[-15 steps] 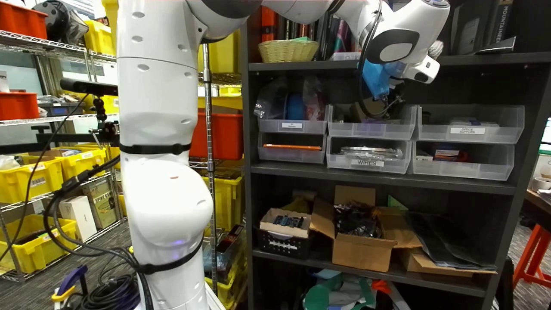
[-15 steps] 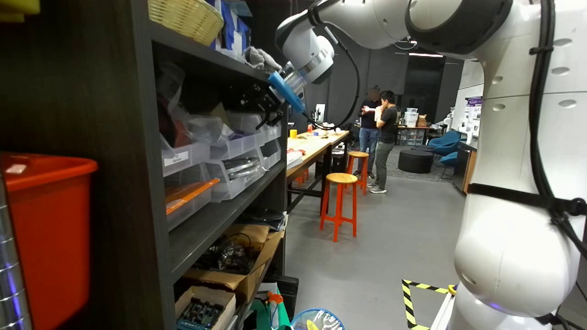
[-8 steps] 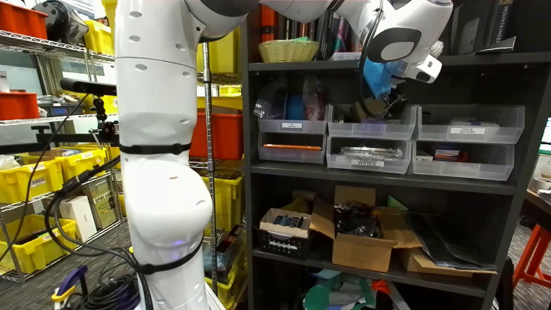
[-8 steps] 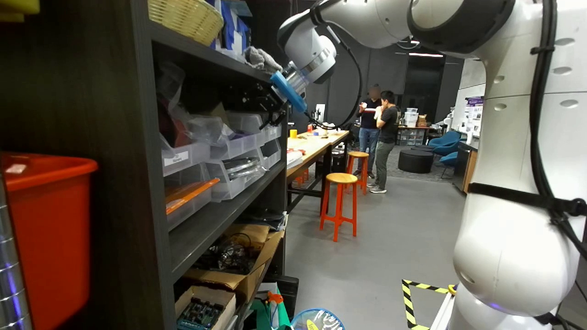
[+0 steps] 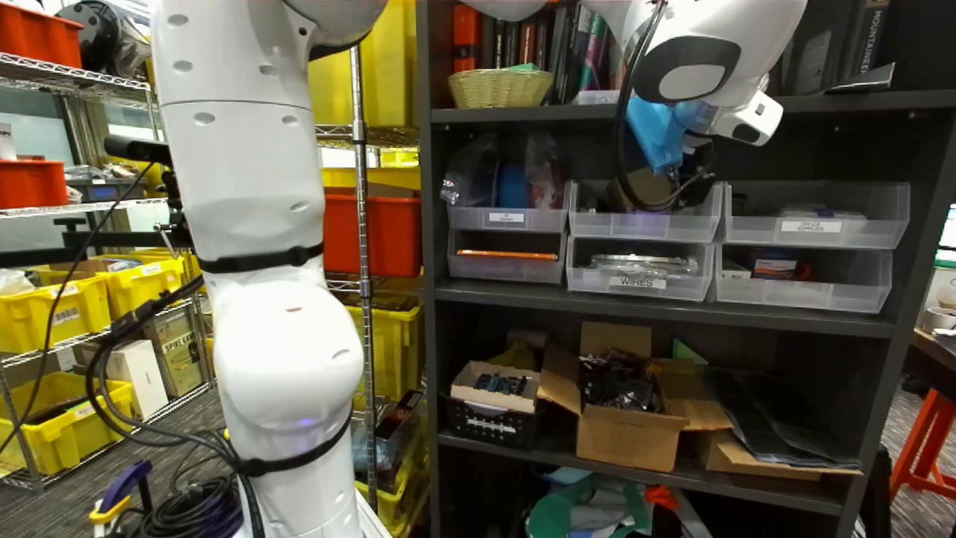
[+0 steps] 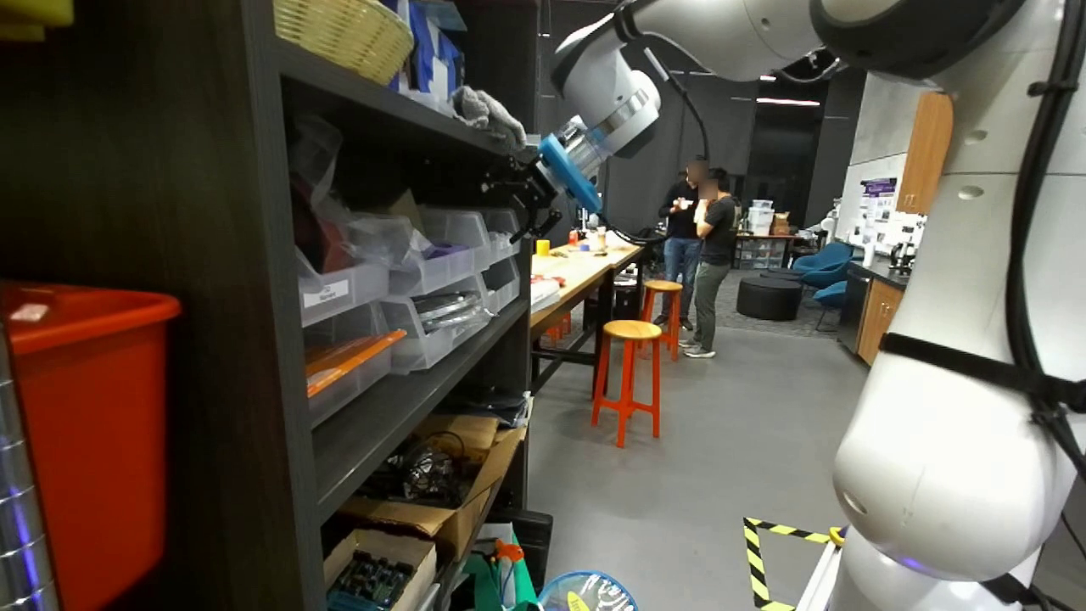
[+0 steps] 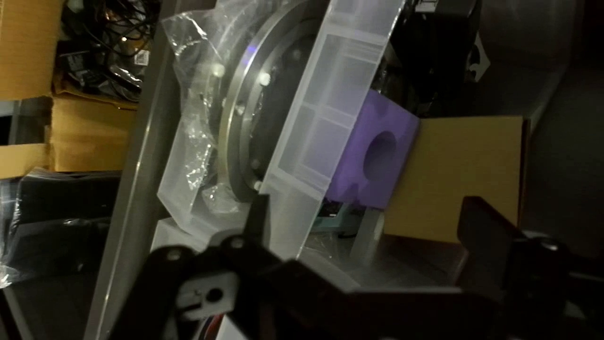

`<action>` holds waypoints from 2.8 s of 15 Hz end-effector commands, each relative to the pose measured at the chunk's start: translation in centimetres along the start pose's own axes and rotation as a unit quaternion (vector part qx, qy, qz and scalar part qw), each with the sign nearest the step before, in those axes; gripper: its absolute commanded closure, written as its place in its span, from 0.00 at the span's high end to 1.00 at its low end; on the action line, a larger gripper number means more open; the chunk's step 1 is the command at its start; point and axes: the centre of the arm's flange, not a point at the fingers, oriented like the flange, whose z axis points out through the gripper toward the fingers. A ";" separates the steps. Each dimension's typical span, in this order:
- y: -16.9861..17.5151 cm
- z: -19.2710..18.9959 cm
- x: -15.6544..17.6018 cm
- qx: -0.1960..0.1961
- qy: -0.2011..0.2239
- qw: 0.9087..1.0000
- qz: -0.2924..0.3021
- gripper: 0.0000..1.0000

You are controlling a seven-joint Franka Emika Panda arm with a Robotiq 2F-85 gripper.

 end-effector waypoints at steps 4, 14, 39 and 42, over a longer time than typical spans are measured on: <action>2.5 -7.3 -6.5 0.017 0.051 0.998 -0.037 1.00; -6.3 -17.2 -19.1 -0.051 0.194 0.950 -0.241 1.00; -17.2 -15.6 -27.1 -0.169 0.261 0.785 -0.535 1.00; -17.6 -15.9 -25.8 -0.155 0.230 0.769 -0.575 1.00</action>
